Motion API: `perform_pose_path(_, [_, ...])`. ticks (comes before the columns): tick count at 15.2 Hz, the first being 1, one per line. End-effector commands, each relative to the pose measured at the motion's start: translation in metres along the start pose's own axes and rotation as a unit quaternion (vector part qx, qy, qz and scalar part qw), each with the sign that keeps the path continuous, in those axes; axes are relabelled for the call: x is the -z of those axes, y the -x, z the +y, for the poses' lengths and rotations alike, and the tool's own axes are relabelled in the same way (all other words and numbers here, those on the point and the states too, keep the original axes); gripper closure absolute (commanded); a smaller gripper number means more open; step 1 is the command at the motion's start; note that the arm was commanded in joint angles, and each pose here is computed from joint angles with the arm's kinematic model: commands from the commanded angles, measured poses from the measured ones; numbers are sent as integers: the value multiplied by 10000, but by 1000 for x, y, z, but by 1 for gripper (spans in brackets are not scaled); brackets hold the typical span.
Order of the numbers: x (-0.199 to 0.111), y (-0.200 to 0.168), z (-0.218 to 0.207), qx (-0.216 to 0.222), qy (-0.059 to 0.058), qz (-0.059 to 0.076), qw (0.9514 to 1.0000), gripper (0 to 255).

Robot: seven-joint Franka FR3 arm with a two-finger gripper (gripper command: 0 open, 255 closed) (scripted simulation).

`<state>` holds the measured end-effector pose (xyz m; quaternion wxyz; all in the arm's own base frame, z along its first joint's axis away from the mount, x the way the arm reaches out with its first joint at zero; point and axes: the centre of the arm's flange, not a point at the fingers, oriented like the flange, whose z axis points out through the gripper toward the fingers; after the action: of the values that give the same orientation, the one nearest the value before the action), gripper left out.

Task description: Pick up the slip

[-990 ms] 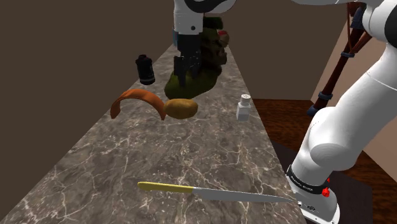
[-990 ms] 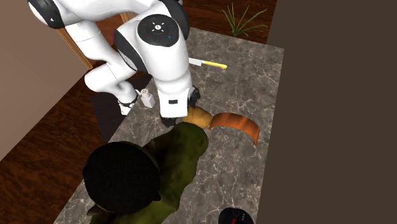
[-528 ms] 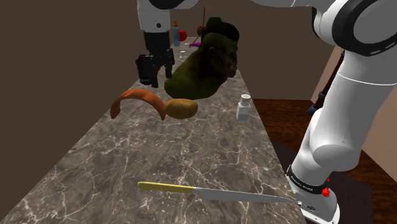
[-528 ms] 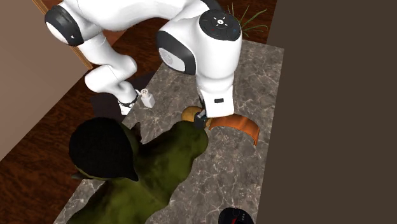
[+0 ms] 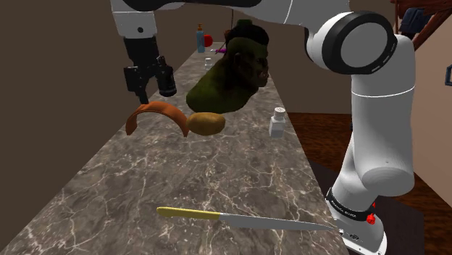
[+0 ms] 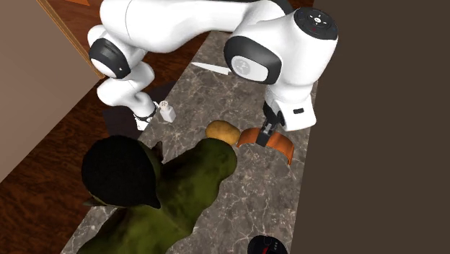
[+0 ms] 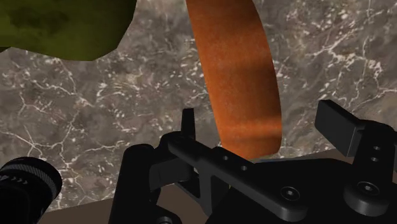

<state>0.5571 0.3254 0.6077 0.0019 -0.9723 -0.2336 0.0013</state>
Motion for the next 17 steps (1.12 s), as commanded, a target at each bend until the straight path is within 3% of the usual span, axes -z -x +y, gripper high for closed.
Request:
perform_pose_path(1, [-7,-3,-1,16,9,1,10000,0])
perform_pose_path(8, [-37,-3,0,16,9,1,10000,0])
perform_pose_path(9, [-36,-3,-1,16,9,1,10000,255])
perform_pose_path(17, [-37,-3,0,15,8,1,10000,255])
